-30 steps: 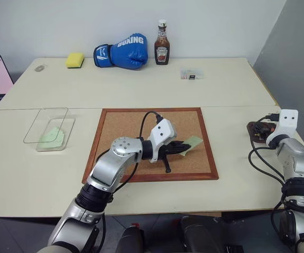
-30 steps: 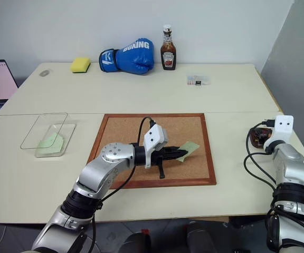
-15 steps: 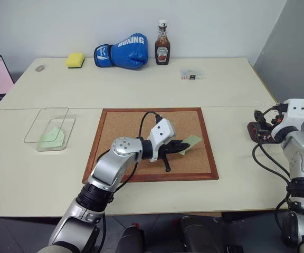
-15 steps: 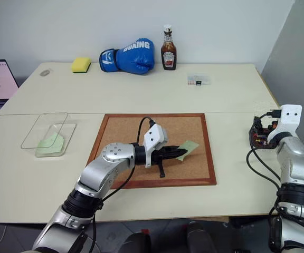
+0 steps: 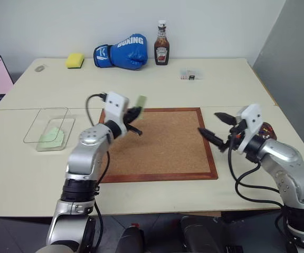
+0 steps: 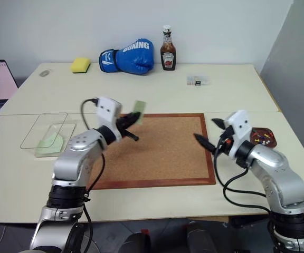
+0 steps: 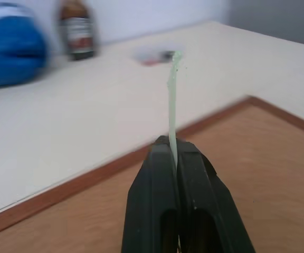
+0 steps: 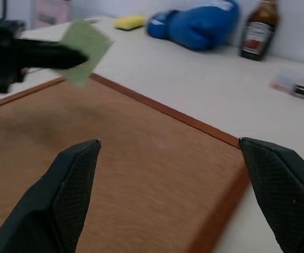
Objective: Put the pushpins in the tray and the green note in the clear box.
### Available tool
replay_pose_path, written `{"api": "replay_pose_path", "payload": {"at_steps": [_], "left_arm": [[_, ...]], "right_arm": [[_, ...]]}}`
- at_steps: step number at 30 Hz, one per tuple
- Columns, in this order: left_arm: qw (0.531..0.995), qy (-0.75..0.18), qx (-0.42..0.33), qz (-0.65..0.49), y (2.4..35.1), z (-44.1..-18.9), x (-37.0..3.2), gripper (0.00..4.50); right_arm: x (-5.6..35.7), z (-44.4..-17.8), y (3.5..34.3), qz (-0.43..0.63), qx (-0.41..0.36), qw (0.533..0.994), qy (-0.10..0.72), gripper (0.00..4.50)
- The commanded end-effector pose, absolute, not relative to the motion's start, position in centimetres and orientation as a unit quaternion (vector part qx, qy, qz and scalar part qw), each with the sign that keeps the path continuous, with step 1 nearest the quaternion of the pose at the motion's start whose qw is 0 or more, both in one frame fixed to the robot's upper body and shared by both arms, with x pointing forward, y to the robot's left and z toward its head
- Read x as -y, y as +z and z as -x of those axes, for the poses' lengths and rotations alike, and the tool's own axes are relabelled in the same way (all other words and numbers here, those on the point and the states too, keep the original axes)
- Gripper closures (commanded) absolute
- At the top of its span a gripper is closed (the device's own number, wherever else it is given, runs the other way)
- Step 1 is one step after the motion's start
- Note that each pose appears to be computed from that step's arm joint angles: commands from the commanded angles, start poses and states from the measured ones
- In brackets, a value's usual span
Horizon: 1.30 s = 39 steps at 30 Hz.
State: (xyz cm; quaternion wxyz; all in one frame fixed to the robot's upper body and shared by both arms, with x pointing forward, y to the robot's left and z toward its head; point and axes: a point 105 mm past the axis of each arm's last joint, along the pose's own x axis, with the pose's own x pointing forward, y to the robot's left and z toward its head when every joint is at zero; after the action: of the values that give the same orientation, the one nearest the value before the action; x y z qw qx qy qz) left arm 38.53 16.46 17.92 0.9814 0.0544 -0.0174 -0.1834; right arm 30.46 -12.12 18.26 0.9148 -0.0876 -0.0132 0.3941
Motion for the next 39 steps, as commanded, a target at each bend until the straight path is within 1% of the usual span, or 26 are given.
{"api": "replay_pose_path", "payload": {"at_steps": [1, 5, 7, 9, 11, 13, 17, 18, 20, 21, 26, 34, 35, 37, 39], "left_arm": [[0.998, 0.006, 0.05, -0.035, 19.6, -38.0, -23.7, 4.5], [0.988, 0.136, 0.066, -0.028, 20.9, -37.0, -29.7, 4.5], [0.98, 0.183, 0.078, -0.014, 21.9, -36.6, -31.7, 4.5], [0.977, 0.198, 0.077, 0.006, 22.0, -36.6, -33.0, 4.5], [0.976, 0.206, 0.063, 0.03, 21.5, -36.9, -34.3, 4.5], [0.976, 0.206, 0.045, 0.057, 20.5, -37.4, -34.8, 4.5], [0.967, 0.235, 0.036, 0.096, 19.6, -37.6, -36.0, 4.5], [0.966, 0.231, 0.03, 0.112, 19.3, -37.8, -35.7, 4.5], [0.965, 0.229, 0.027, 0.124, 19.0, -38.0, -35.4, 4.1], [0.966, 0.226, 0.027, 0.126, 19.0, -38.0, -35.3, 4.03], [0.964, 0.233, 0.031, 0.123, 19.5, -37.8, -35.9, 3.13], [0.971, 0.217, 0.031, 0.099, 19.6, -37.9, -34.9, 1.55], [0.974, 0.208, 0.033, 0.079, 19.8, -37.9, -34.5, 1.34], [0.986, 0.16, 0.041, 0.038, 20.2, -37.9, -32.3, 0.98], [0.992, 0.118, 0.041, 0.025, 19.9, -37.7, -30.2, 0.6]], "right_arm": [[8.6, -28.2, 19.6, 0.091, 0.043, 0.868, 0.486, 0.06], [6.5, -27.7, 21.9, 0.054, 0.072, 0.849, 0.52, 0.06], [6.0, -27.5, 22.7, 0.044, 0.083, 0.842, 0.531, 0.06], [5.2, -27.3, 23.1, 0.038, 0.087, 0.836, 0.541, 0.06], [4.3, -27.2, 23.2, 0.033, 0.094, 0.829, 0.55, 0.06], [4.0, -27.4, 23.1, 0.029, 0.096, 0.828, 0.551, 0.06], [3.7, -27.6, 22.9, 0.025, 0.099, 0.831, 0.547, 0.06], [3.8, -27.7, 22.9, 0.023, 0.101, 0.833, 0.543, 0.06], [3.7, -27.8, 22.8, 0.02, 0.102, 0.837, 0.537, 0.0], [3.8, -27.9, 22.6, 0.02, 0.102, 0.839, 0.535, 0.0], [3.8, -27.9, 22.4, 0.017, 0.101, 0.844, 0.526, 0.0], [4.2, -28.2, 22.0, 0.01, 0.094, 0.857, 0.507, 0.0], [4.4, -28.3, 21.9, 0.013, 0.092, 0.861, 0.5, 0.0], [5.1, -29.0, 21.2, 0.014, 0.083, 0.88, 0.467, 0.0], [5.7, -29.6, 20.5, 0.021, 0.075, 0.899, 0.432, 0.0]]}}
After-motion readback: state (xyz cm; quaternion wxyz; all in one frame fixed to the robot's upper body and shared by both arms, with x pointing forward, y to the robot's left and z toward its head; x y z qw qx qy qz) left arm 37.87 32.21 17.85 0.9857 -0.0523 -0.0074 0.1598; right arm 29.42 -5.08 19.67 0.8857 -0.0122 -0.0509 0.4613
